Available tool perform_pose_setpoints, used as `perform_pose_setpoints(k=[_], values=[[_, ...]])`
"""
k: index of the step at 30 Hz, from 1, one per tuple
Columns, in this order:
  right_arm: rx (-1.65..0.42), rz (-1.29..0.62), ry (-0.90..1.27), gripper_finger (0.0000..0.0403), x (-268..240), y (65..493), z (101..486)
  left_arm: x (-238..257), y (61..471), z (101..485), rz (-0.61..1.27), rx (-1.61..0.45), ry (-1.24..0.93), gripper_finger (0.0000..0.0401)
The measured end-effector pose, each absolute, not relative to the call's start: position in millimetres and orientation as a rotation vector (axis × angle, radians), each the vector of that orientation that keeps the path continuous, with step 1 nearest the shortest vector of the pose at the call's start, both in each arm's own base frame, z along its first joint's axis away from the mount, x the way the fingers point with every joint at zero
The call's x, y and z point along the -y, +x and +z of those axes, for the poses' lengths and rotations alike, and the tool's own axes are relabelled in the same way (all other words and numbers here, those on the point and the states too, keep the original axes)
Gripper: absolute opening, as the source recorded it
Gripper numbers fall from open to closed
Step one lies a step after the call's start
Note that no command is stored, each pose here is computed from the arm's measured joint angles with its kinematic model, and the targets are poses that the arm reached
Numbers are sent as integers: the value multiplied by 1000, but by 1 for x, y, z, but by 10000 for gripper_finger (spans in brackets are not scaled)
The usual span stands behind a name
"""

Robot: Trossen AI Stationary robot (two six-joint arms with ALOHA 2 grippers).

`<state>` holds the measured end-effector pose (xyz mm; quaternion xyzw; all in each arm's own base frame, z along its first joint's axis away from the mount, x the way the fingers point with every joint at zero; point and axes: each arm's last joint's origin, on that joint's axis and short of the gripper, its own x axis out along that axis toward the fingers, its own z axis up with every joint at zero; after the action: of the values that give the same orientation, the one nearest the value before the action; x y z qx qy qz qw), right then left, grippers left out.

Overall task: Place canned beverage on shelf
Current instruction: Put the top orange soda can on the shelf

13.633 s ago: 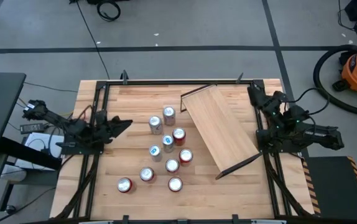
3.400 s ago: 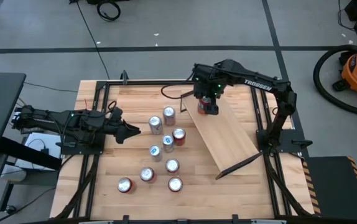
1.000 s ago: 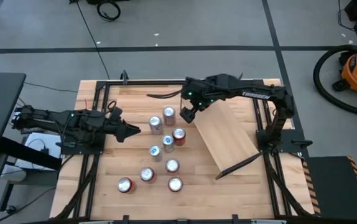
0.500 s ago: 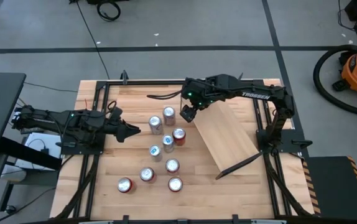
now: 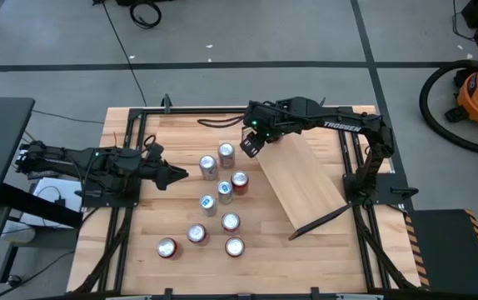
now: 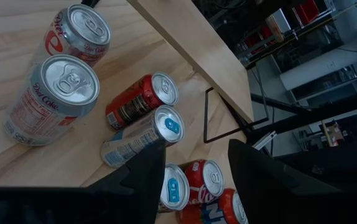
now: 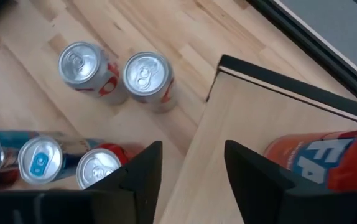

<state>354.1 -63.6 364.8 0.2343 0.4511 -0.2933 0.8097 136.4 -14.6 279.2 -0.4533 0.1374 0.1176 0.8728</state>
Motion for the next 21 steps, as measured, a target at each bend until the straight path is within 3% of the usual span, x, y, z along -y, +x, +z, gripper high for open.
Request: perform_pose_setpoints(k=[21], values=[[-1026, -664, 555, 178, 76, 348, 357, 15, 136, 279, 248, -286, -946, 185]])
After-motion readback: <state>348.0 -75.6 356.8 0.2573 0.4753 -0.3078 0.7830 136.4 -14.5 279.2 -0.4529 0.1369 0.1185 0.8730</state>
